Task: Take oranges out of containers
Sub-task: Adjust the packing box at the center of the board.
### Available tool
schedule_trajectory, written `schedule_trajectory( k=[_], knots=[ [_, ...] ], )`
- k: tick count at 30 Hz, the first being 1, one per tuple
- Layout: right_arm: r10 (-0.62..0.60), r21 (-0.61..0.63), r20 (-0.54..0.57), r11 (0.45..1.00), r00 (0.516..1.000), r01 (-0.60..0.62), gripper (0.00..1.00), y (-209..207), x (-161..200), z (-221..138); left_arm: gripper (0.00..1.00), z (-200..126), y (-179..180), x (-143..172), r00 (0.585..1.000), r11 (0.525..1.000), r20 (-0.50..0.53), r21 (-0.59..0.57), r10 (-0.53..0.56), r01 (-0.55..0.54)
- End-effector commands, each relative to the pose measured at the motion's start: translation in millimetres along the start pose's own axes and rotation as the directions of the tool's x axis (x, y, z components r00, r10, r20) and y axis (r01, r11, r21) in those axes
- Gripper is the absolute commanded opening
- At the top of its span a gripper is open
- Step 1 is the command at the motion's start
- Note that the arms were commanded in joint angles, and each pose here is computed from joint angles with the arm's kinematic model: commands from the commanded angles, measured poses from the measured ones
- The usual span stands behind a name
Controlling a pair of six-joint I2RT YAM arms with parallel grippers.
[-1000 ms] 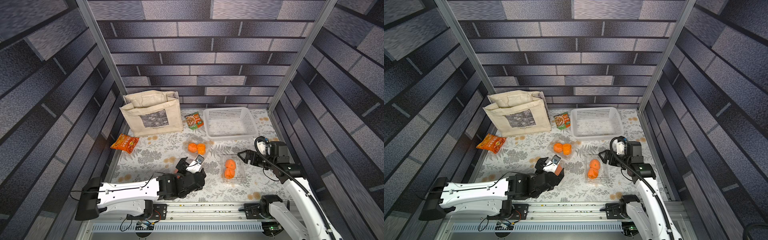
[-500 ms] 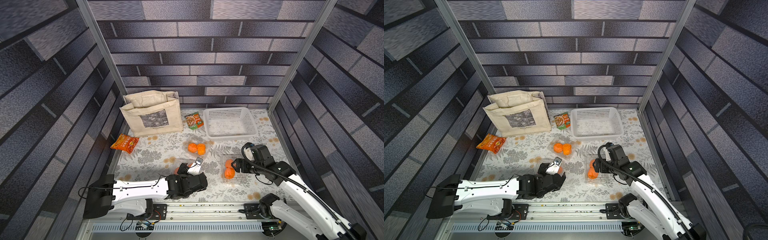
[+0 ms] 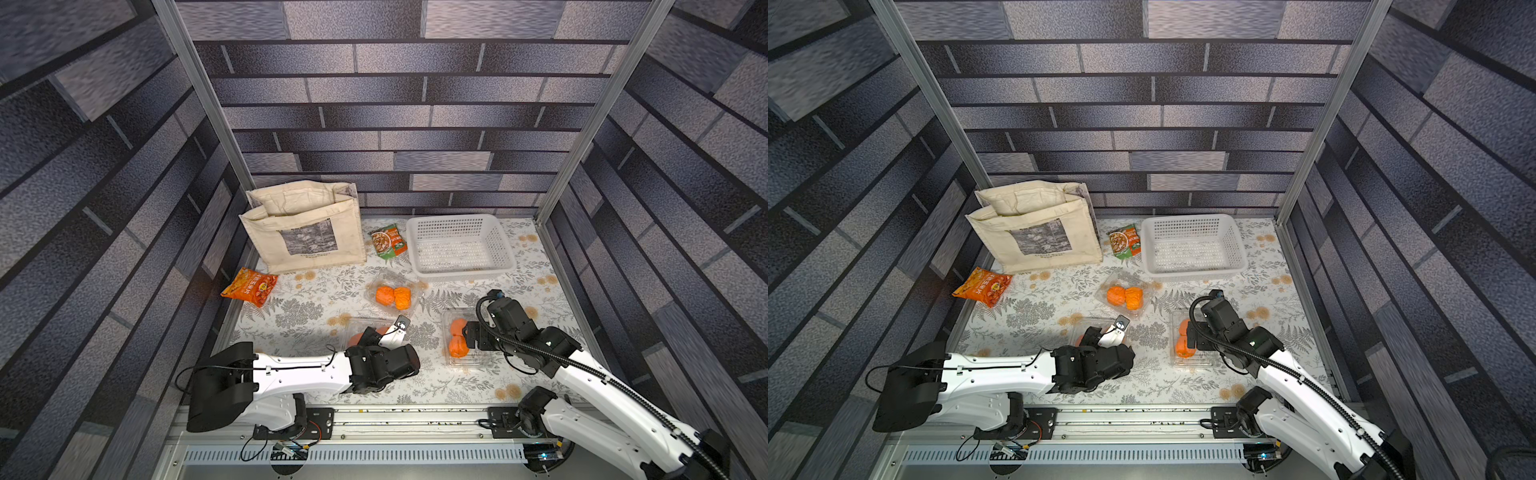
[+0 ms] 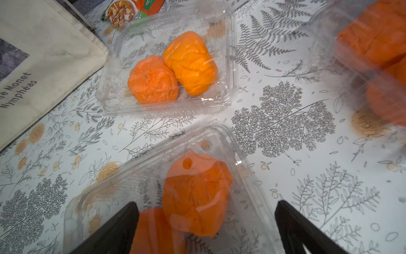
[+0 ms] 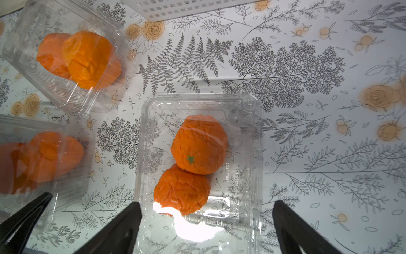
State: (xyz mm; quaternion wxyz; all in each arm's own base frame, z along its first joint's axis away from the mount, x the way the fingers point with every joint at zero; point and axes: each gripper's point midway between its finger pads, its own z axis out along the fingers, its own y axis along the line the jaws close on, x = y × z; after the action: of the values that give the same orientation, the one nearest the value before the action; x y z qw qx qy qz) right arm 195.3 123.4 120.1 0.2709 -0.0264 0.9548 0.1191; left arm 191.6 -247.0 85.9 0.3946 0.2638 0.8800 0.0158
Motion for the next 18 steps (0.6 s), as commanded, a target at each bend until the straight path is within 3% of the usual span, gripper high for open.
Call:
schedule_trajectory(
  k=[1,12,15,18],
  knots=[
    [-0.027,0.024,-0.004,0.999,1.000,0.027,0.97,-2.6,2.4,7.4,1.00,4.3,10.4,5.3,0.998,1.000,-0.052,-0.019,-0.019,0.018],
    [-0.048,0.030,0.044,0.998,0.998,0.047,1.00,-3.5,-6.9,4.3,1.00,6.1,53.7,19.4,0.990,0.992,-0.080,-0.067,-0.113,0.108],
    [-0.056,0.029,0.036,0.998,0.998,0.055,1.00,-3.4,-5.9,3.0,1.00,-3.2,56.4,11.0,0.993,0.992,-0.032,-0.064,-0.112,0.110],
    [-0.047,0.025,0.037,0.999,0.998,0.046,1.00,-5.1,-5.3,0.9,1.00,-30.5,55.4,-19.4,0.992,0.991,0.064,-0.070,-0.106,0.110]
  ],
)
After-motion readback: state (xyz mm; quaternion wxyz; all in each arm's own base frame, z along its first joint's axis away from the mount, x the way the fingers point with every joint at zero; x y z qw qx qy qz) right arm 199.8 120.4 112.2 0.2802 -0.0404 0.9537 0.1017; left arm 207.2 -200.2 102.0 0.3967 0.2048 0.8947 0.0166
